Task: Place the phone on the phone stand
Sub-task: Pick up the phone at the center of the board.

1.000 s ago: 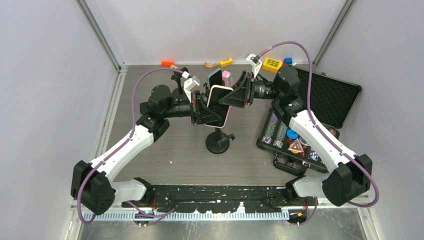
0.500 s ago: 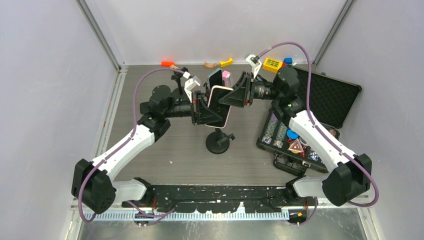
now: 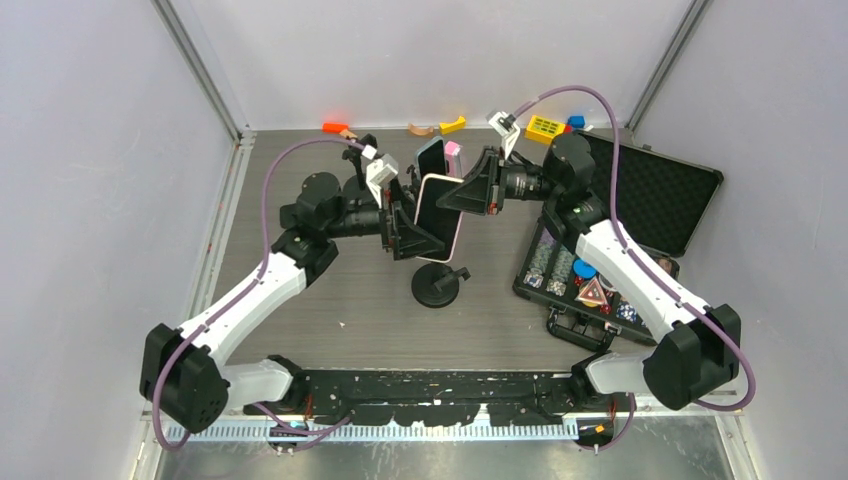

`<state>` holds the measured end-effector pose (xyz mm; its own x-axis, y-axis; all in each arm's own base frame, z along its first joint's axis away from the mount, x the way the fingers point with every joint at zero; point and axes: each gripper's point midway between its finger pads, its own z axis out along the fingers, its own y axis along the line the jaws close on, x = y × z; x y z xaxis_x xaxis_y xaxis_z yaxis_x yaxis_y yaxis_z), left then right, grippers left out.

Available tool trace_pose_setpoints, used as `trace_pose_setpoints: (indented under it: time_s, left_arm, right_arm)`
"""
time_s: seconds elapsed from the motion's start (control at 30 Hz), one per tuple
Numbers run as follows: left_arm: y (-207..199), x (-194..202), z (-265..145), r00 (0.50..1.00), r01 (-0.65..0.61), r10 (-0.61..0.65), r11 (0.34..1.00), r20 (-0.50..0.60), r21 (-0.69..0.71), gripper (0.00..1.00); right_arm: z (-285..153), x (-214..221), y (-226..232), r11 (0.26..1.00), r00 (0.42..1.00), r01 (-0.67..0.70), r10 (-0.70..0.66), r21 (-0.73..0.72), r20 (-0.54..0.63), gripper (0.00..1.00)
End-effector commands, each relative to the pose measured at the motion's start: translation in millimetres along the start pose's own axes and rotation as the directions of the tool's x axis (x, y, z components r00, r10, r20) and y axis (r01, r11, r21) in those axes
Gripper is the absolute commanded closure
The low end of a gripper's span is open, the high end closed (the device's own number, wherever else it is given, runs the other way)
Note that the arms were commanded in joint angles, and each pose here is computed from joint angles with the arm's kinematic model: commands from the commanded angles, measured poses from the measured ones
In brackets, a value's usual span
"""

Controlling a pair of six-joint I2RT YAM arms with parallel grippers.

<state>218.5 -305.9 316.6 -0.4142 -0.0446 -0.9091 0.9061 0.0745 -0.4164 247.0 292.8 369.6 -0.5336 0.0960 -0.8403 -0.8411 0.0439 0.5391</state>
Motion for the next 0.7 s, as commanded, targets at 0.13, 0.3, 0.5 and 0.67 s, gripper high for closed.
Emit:
trace_pose_setpoints:
  time_s: [0.13,0.3,0.5,0.67]
  left_arm:
    - [17.6,-3.1,-24.1,0.986,-0.160,0.166,0.964,0.009,-0.213,0.14]
    - [27.3,17.6,-28.4,0.986,-0.147,0.120,0.952,-0.113,-0.270,0.11]
    - [31.8,63.0,-28.6,0.937,-0.232,0.113,0.909,-0.330,-0.347,0.10]
    - [30.9,77.8,-22.2,0.896,-0.325,0.165,0.876,-0.413,-0.355,0.08]
  right_arm:
    - [-29.7,-28.4,13.6,0.989,0.988,0.129,-0.134,0.069,0.076,1.00]
    - [-64.0,-44.0,2.6,0.959,0.971,0.176,-0.206,0.223,0.118,1.00]
    - [-101.9,-59.7,-7.3,0.890,0.945,0.212,-0.292,0.403,0.148,1.00]
    - [-122.2,-62.5,-20.0,0.853,0.941,0.196,-0.303,0.484,0.153,1.00]
